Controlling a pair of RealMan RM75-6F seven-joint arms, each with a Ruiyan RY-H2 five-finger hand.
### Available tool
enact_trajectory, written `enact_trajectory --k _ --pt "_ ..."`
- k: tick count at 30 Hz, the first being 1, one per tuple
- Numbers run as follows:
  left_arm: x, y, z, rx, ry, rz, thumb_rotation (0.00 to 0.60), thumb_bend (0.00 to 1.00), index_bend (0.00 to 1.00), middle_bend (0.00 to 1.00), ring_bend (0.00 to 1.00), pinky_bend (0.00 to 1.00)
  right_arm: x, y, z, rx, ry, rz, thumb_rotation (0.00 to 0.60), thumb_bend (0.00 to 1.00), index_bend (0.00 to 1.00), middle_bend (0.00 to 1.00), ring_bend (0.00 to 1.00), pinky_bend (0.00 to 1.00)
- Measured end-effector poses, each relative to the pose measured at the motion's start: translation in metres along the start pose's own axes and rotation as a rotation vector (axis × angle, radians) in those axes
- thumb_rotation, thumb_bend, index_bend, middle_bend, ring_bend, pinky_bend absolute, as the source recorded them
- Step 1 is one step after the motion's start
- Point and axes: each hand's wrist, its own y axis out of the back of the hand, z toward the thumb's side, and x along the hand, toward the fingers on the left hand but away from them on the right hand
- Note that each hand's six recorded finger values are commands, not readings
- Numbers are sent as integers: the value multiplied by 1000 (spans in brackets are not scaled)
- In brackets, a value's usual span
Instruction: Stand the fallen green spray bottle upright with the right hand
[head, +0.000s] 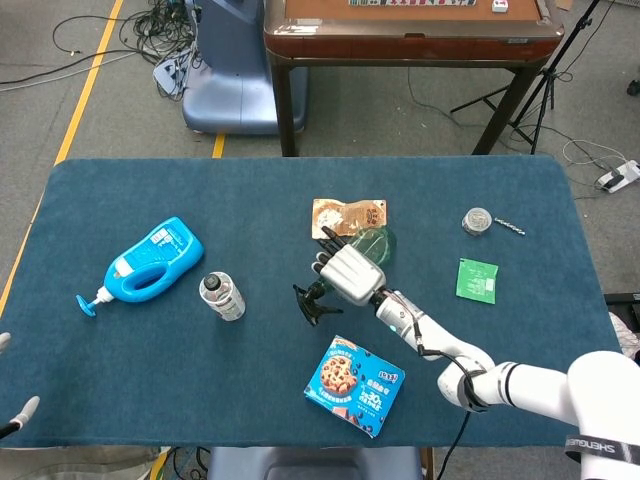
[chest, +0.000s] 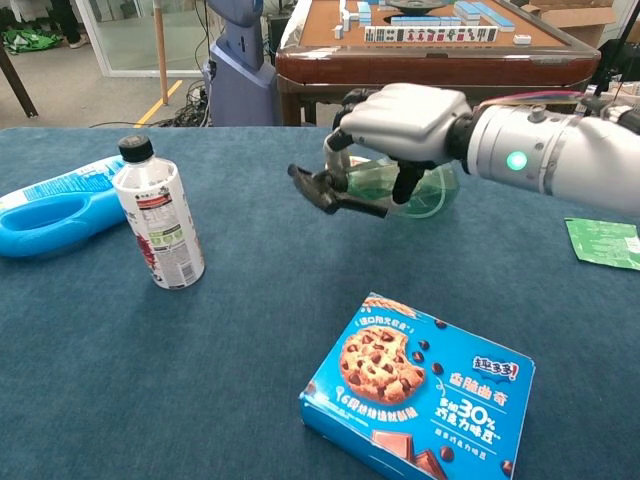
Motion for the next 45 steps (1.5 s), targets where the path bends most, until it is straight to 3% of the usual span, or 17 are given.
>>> enact_trajectory --k 8,17,24,35,45 --pt "2 -1 3 -1 -10 -3 600 255 69 0 56 20 31 27 -36 -322 -121 -129 600 347 657 362 130 36" --pt "3 -1 5 -3 -18 -6 600 255 69 0 56 20 62 24 -63 -750 -217 -190 600 332 657 362 130 38" --pt "3 -2 6 -2 -17 -9 600 255 69 0 56 20 82 21 -79 -977 -262 -203 600 327 657 362 130 38" --pt "5 -4 7 -2 -20 -14 600 255 69 0 56 20 104 29 -101 -1030 -328 -52 600 324 657 362 130 38" --pt "4 -5 6 -3 -16 -15 600 255 69 0 56 20 102 32 -102 -903 -339 79 600 299 645 310 128 38"
